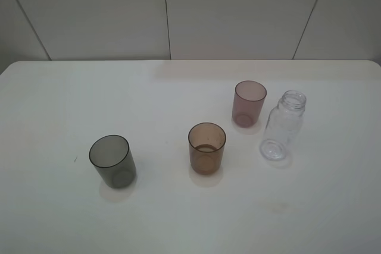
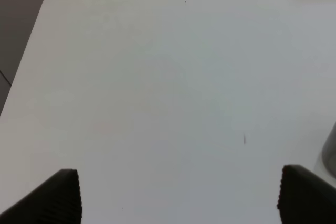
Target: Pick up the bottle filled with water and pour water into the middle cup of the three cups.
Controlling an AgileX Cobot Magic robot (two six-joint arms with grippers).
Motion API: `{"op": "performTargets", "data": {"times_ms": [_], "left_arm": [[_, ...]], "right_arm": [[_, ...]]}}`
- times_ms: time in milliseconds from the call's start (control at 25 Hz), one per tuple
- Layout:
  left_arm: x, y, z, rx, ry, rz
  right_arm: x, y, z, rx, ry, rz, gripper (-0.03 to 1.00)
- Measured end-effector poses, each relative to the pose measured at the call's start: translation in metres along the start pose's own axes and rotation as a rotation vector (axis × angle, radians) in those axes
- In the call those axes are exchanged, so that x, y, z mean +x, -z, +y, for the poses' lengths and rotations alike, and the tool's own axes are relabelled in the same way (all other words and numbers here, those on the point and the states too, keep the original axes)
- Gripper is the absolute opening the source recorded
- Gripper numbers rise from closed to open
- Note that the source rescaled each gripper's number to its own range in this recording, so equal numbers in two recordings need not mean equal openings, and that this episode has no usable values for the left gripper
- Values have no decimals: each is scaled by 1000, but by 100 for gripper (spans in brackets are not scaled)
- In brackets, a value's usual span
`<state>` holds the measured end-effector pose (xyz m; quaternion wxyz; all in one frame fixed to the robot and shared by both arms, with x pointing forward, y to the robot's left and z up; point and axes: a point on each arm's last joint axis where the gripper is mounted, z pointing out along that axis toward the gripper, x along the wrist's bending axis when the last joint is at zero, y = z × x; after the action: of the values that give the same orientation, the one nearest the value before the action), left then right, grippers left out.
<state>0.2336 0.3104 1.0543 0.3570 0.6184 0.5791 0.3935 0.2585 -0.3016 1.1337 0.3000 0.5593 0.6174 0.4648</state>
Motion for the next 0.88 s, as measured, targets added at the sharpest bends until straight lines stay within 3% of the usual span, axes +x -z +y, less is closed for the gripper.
{"op": "performTargets", "data": {"times_ms": [160,480,720,880], "left_arm": [[0,0,0,0,0,0],[0,0,0,0,0,0],[0,0,0,0,0,0],[0,0,0,0,0,0]], "right_arm": [[-6,7,-25,16,16,-6,100],[-15,-7,-77,60,227,2,100],[-13,-6,-79,56,234,22,100],[-13,-5,-79,49,174,-85,100]]}}
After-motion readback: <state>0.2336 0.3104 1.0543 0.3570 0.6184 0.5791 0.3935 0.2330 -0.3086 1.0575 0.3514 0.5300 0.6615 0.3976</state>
